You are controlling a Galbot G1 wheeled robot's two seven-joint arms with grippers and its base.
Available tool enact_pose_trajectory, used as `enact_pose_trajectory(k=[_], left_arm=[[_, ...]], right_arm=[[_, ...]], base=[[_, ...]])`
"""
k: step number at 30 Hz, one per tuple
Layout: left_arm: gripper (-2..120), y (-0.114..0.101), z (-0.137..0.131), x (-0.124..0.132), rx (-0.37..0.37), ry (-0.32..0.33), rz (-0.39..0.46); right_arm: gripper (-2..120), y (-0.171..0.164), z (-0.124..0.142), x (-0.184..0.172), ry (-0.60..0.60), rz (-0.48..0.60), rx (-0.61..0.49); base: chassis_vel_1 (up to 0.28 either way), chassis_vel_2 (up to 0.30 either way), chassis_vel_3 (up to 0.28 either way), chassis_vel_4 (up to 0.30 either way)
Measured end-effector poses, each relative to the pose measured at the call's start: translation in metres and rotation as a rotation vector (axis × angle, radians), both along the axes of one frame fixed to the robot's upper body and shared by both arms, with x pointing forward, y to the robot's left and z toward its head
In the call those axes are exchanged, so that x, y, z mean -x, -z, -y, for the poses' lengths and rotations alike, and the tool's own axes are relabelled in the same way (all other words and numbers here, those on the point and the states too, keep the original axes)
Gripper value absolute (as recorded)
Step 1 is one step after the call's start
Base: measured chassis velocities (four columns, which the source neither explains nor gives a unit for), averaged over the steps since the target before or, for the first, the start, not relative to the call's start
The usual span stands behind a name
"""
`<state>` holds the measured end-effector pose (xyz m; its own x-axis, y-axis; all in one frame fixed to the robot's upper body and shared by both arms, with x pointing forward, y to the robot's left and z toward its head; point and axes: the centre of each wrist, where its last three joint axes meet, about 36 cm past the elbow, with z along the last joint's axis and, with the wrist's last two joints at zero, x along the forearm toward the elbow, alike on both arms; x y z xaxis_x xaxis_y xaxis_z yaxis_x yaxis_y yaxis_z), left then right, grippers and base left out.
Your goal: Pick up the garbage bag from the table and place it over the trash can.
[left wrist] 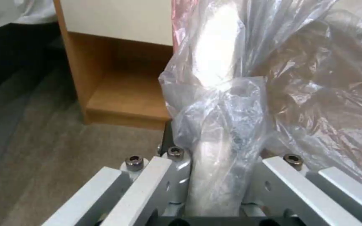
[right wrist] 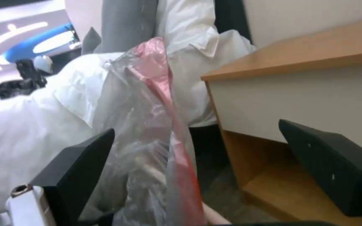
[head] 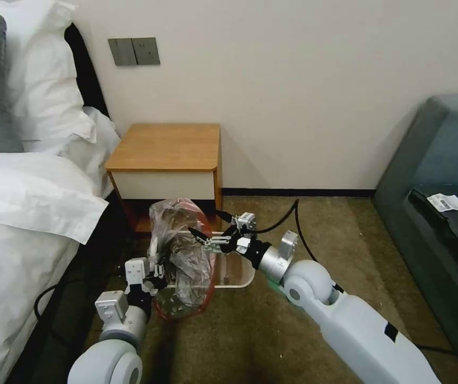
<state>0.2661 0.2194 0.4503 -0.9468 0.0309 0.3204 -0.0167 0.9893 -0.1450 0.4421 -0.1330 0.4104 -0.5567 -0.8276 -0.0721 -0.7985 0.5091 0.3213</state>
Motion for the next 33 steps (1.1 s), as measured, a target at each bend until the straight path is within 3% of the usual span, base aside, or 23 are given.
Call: enact_pose_trajectory(k=[3,9,12,23,24,25,27,33], left_arm=[[7,0.0,0.001,0.0,0.004,0.002,0.002],[7,0.003,0.003,-0.002,0.009,0.005,-0.004],[7,0.005,0.004,-0.003,0.01,0.005,-0.009],[7,0.003,0.005,-0.003,0.012,0.007,-0.004],[7,0.002,0.005,-0.003,0.012,0.008,-0.001],[7,0.001,0.005,-0.003,0.012,0.006,0.002],[7,0.001,0.004,-0.003,0.012,0.005,0.001],[7,0.001,0.004,-0.002,0.011,0.001,0.0]], right_arm=[[99,0.0,-0.002,-0.002,-0.003,-0.013,-0.011],[80,0.003,-0.002,0.0,-0.002,-0.024,-0.017],[65,0.005,-0.002,0.004,-0.001,-0.022,-0.011],[28,0.006,-0.002,0.015,0.003,-0.012,-0.004],[23,0.005,-0.002,0.016,0.003,-0.009,-0.005],[10,0.003,-0.002,0.016,0.002,0.0,-0.002],[3,0.003,-0.003,0.016,0.002,0.004,0.002],[0,0.004,-0.004,0.016,0.004,0.009,0.004]], base=[[0.0,0.0,0.0,0.0],[0.0,0.0,0.0,0.0],[0.0,0.0,0.0,0.0],[0.0,0.0,0.0,0.0],[0.0,0.0,0.0,0.0],[0.0,0.0,0.0,0.0],[0.0,0.0,0.0,0.0],[0.0,0.0,0.0,0.0]])
